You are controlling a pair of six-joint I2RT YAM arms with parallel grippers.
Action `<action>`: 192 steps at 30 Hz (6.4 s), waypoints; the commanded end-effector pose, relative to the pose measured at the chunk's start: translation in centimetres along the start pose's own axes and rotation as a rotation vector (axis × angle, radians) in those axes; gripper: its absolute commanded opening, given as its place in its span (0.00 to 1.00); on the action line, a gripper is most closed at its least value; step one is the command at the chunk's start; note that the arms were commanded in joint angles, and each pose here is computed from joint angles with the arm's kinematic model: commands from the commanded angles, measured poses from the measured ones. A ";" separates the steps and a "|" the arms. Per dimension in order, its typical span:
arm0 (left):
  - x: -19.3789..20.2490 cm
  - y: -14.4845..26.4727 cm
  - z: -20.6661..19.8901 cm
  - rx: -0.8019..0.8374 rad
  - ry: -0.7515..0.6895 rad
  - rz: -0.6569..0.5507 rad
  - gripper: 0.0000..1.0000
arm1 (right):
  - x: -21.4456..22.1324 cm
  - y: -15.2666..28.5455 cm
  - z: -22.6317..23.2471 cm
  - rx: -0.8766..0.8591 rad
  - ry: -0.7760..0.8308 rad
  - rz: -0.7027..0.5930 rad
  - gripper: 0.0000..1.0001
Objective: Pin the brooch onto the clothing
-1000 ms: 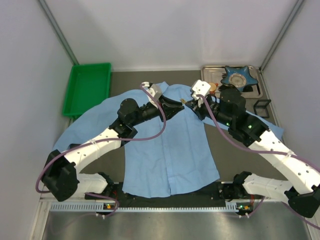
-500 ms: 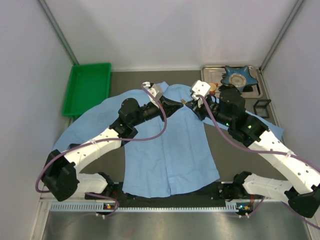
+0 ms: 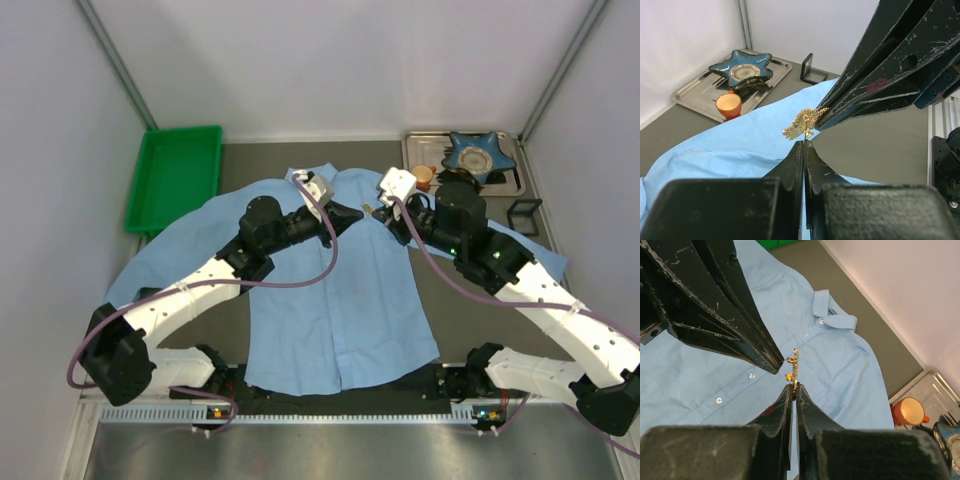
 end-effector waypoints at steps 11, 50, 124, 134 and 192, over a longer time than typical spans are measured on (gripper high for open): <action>-2.0 0.7 0.5 -0.024 -0.061 -0.029 0.00 | 0.4 0.6 -0.1 0.025 0.056 0.004 0.00; 4.1 6.3 3.7 -0.032 0.441 0.145 0.56 | 6.9 -4.2 -2.2 -0.543 -1.464 0.417 0.00; 0.8 3.6 0.7 0.340 0.438 -0.067 0.00 | 1.8 -1.4 0.0 -0.695 -1.083 0.037 0.50; 5.0 7.6 -2.5 0.756 -0.186 0.514 0.00 | 3.7 2.7 -2.2 -0.464 -0.326 0.067 0.68; 3.0 5.5 -4.7 0.839 -0.236 0.405 0.06 | 5.8 -2.4 8.6 -0.661 -0.417 0.118 0.00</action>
Point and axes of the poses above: each gripper's point midway between its finger pads, its own y axis back along the fingers, its own z axis along the line the jaws close on, x = y × z, the point moved 6 cm from there along y, back along the fingers, and after that the axes turned 12 degrees about -y, right-handed, at the moved point
